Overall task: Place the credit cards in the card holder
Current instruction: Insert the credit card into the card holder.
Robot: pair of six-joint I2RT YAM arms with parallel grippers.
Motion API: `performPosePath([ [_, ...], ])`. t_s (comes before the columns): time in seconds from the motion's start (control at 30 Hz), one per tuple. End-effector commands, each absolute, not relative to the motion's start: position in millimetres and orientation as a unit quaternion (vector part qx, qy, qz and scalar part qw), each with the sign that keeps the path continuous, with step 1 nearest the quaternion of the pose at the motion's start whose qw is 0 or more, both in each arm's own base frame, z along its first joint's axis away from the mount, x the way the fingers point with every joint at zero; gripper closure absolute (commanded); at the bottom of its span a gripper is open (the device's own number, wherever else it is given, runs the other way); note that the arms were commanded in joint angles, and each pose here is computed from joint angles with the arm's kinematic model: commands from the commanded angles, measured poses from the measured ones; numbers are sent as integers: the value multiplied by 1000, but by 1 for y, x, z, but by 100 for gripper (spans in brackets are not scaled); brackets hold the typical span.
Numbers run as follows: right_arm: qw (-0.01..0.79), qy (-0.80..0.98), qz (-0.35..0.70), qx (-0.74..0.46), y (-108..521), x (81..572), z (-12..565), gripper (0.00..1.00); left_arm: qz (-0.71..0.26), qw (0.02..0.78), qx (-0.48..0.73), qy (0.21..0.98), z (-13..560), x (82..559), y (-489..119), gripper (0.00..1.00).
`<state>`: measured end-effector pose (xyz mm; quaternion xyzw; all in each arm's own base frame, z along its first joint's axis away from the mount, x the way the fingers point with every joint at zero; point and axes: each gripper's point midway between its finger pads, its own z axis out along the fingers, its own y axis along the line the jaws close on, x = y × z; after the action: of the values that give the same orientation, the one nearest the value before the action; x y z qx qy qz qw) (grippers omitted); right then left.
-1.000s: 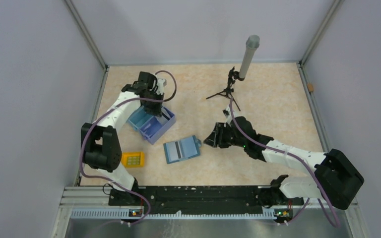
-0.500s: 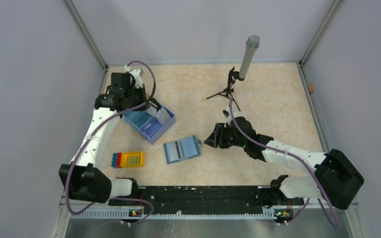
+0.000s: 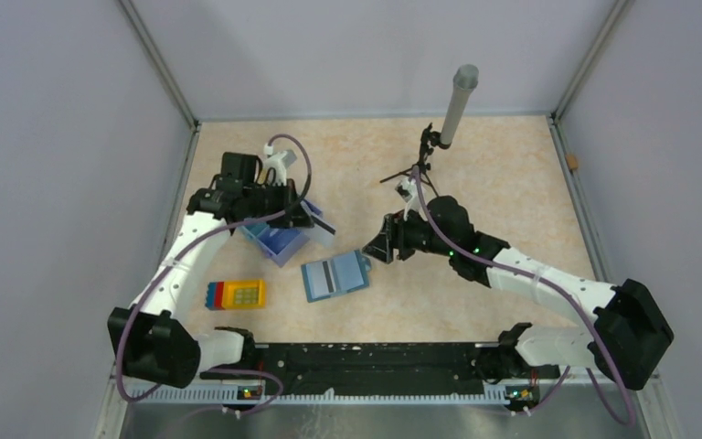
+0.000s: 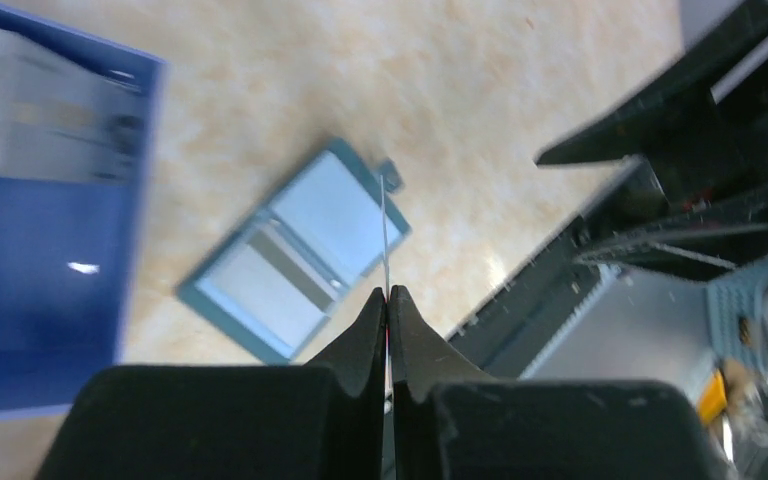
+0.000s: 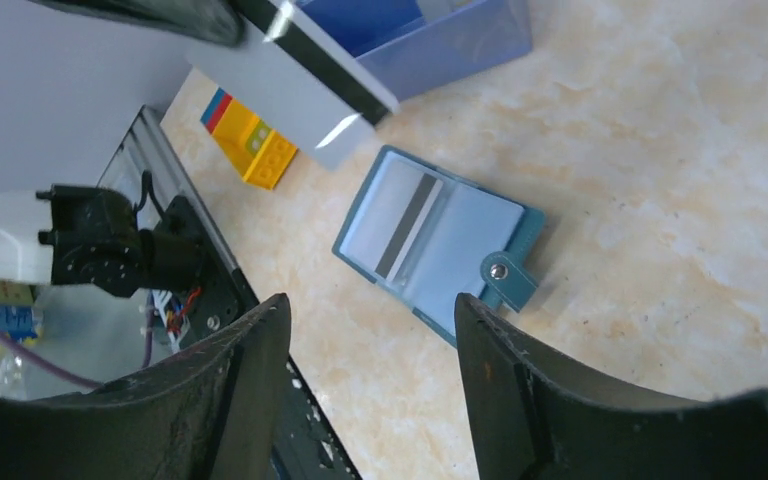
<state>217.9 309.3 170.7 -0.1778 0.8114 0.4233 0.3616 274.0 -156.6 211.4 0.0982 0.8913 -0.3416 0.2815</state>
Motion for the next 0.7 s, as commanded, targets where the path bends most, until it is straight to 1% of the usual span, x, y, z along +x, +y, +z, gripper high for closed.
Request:
performPosePath([
  [0.0,402,749,452,-270,318,212,219,38,-441,242,177,846,223,228,-201,100],
  [0.13,390,727,470,-313,321,197,226,33,-491,211,215,817,222,201,-217,100],
  [0.4,308,694,536,-369,332,160,218,33,-541,168,278,775,228,163,-239,100],
  [0.47,298,685,552,-371,334,154,219,36,-544,164,285,772,229,159,-242,100],
  [0.6,279,682,567,-367,339,151,216,45,-548,158,294,767,228,154,-245,100],
  [0.67,271,679,573,-370,342,148,215,57,-549,157,295,766,228,153,-246,100],
])
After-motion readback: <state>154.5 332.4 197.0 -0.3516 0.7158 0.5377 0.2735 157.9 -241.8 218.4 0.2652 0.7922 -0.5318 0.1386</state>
